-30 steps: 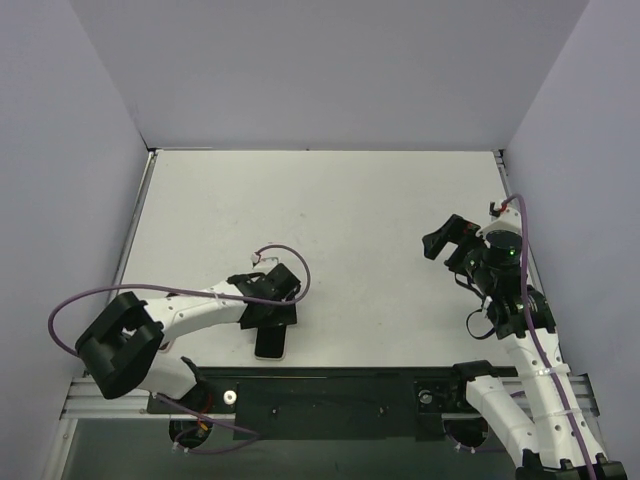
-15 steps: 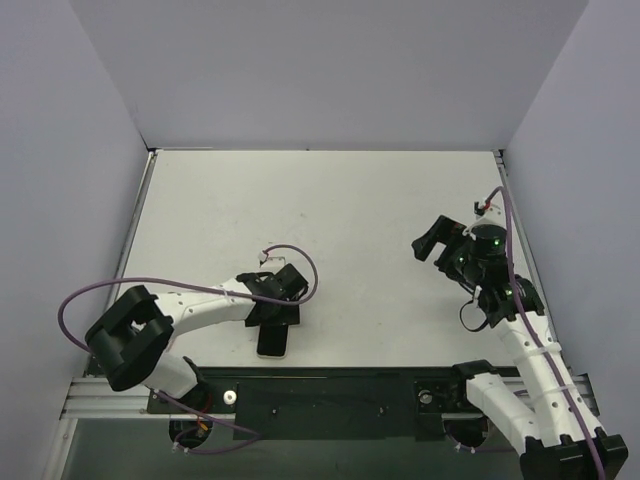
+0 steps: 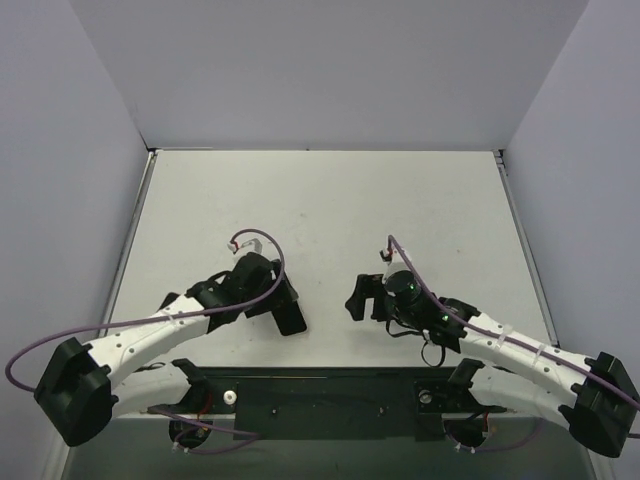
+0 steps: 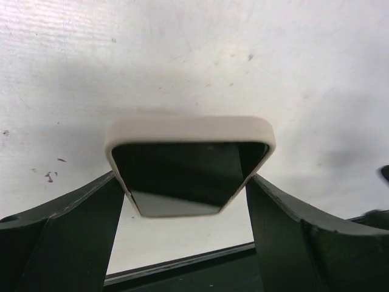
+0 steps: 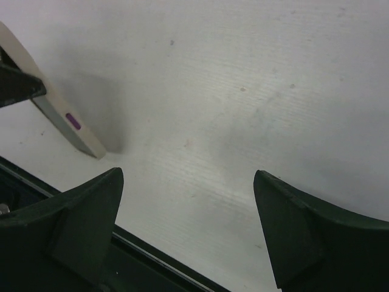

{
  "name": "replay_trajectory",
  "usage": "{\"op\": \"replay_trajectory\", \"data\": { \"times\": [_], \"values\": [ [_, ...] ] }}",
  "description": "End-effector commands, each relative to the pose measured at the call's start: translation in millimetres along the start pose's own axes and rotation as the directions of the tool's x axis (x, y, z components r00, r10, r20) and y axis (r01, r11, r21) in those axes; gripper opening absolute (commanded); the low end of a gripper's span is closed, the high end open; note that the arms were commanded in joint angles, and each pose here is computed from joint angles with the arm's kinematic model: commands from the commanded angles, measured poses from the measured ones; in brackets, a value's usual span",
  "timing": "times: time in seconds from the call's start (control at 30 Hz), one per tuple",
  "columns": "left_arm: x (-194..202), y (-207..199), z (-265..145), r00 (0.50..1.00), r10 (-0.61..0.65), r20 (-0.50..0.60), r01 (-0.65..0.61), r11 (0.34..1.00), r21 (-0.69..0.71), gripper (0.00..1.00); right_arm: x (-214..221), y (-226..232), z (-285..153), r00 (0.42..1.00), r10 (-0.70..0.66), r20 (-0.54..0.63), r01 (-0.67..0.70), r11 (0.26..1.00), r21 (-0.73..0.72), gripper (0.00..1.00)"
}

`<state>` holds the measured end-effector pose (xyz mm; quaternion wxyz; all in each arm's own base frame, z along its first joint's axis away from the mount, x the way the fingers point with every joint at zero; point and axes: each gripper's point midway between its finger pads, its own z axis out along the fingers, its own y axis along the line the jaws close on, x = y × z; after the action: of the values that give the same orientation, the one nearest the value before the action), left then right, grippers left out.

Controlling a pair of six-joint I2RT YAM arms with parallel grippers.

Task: Take the phone out of the phone case
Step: Pick up the phone at the center of the board.

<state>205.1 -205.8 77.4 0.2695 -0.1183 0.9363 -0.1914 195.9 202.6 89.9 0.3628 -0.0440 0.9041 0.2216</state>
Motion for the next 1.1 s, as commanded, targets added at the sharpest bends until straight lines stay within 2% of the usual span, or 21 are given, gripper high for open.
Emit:
{"op": "replay_trajectory", "data": {
  "times": [0.0, 0.13, 0.3, 0.4, 0.53, 0.67, 0.97, 1.03, 1.07],
  "values": [
    [-37.5, -47.4, -27.7, 0.973, -0.222, 0.06, 0.201, 0.948, 0.245, 0.0, -28.4, 55.0, -2.4, 0.98, -0.047, 0.195, 0.08, 0.982, -0.169, 0.83],
    [-48.7, -66.5, -40.7, 0.964, -0.257, 0.063, 0.22, 0.913, 0.343, 0.0, -18.6, 99.8, -2.2, 0.966, -0.138, 0.217, 0.203, 0.927, -0.314, 0.84],
    [-52.2, -80.6, -52.8, 0.968, -0.243, 0.059, 0.199, 0.889, 0.412, 0.0, -12.6, 119.0, 10.5, 0.942, -0.232, 0.241, 0.312, 0.87, -0.383, 0.86],
    [-52.8, -81.8, -61.1, 0.968, -0.244, 0.06, 0.194, 0.878, 0.438, 0.0, -16.3, 116.0, 19.7, 0.918, -0.309, 0.25, 0.382, 0.862, -0.334, 0.86],
    [-49.9, -91.1, -77.0, 0.976, -0.214, 0.039, 0.168, 0.853, 0.494, 0.0, -21.8, 117.0, 22.9, 0.909, -0.312, 0.275, 0.397, 0.847, -0.353, 0.86],
    [-49.6, -103.7, -88.1, 0.985, -0.173, 0.019, 0.136, 0.833, 0.537, 0.0, -22.1, 135.2, 15.6, 0.905, -0.301, 0.3, 0.413, 0.789, -0.455, 0.81],
    [-58.3, -127.0, -99.0, 0.992, -0.125, 0.014, 0.093, 0.806, 0.585, 0.0, -25.1, 165.5, 0.2, 0.952, -0.196, 0.234, 0.302, 0.728, -0.616, 0.45],
    [-59.3, -129.6, -99.7, 0.992, -0.127, 0.01, 0.097, 0.802, 0.589, 0.0, -25.5, 168.8, -1.4, 0.957, -0.175, 0.231, 0.284, 0.719, -0.634, 0.33],
    [-59.0, -130.9, -100.3, 0.992, -0.129, 0.004, 0.102, 0.798, 0.593, 0.0, -25.6, 171.0, -2.9, 0.961, -0.165, 0.223, 0.272, 0.711, -0.648, 0.2]
  ]
}}
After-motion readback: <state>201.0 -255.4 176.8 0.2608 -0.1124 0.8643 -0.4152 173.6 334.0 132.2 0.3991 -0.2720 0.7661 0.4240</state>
